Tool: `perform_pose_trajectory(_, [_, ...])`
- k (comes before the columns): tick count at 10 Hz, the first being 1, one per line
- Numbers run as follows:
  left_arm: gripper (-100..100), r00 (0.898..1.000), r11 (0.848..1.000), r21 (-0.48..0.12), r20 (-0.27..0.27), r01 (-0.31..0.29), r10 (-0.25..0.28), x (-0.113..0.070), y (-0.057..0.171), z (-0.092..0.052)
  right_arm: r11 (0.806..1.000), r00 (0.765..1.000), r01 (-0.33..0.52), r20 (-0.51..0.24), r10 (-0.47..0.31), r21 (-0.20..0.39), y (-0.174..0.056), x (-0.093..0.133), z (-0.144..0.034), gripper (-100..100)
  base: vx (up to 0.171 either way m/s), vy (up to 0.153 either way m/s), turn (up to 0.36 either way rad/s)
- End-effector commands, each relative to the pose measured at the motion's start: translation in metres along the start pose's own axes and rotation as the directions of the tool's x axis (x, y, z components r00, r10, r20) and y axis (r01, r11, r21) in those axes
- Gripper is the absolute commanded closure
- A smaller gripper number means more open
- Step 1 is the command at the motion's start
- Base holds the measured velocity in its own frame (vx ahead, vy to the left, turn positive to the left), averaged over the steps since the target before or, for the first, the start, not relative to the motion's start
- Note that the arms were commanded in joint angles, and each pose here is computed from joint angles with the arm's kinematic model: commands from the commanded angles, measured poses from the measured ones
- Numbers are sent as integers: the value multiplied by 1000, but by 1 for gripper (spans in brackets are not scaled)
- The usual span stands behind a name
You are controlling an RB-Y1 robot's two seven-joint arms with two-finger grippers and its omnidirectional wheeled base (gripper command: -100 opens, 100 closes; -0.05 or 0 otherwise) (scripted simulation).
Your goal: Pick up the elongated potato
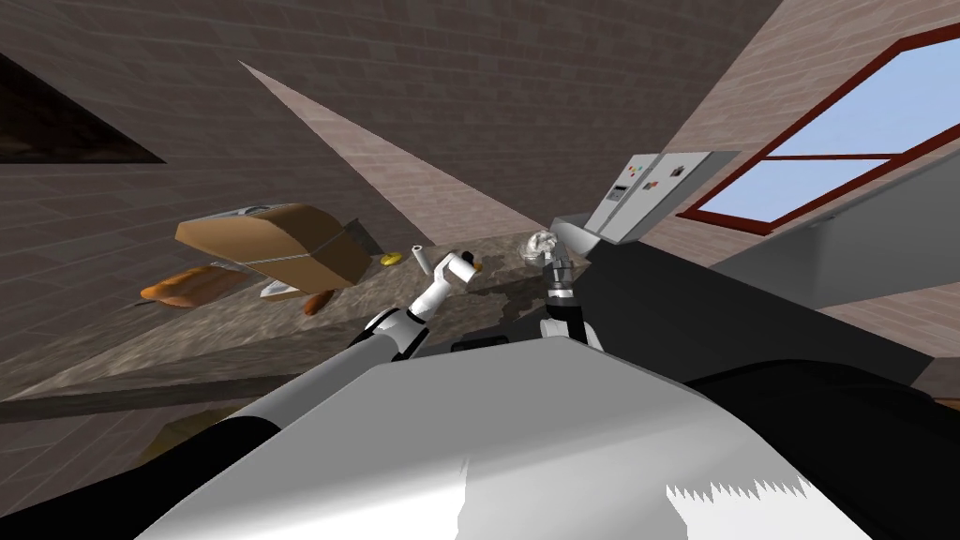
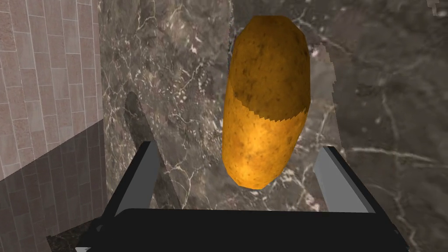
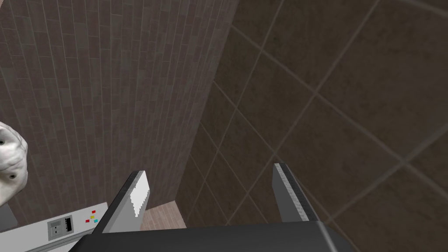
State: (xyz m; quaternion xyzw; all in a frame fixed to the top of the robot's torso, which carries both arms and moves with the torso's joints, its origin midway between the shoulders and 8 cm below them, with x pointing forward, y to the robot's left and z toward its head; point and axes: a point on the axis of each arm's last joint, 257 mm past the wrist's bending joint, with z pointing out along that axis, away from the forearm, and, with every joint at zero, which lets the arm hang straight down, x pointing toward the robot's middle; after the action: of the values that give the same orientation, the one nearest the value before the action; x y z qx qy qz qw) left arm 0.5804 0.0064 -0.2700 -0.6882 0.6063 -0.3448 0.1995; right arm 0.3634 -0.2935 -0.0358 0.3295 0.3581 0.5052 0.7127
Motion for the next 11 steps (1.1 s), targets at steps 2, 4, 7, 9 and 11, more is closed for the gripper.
perform_pose_trajectory(2, [-100,999,997,-69,18,29,-28,17,28,2,1000,1000,0,0,0,0,0,0,0,0,84,29,-69])
perform_pose_trajectory(4, [-100,999,992,-120,21,46,-44,30,53,3,1000,1000,0,0,0,0,0,0,0,0,119,31,-26])
perform_pose_trajectory(7, [-100,999,994,-104,18,41,-39,19,49,10,1000,1000,0,0,0,0,0,0,0,0,31,-5,-1])
perform_pose_trajectory(9, [-100,999,994,-101,17,40,-38,12,51,16,1000,1000,0,0,0,0,0,0,0,0,33,-52,4])
perform_pose_trajectory(11, [100,999,994,-102,18,40,-38,15,51,15,1000,1000,0,0,0,0,0,0,0,0,11,-12,2])
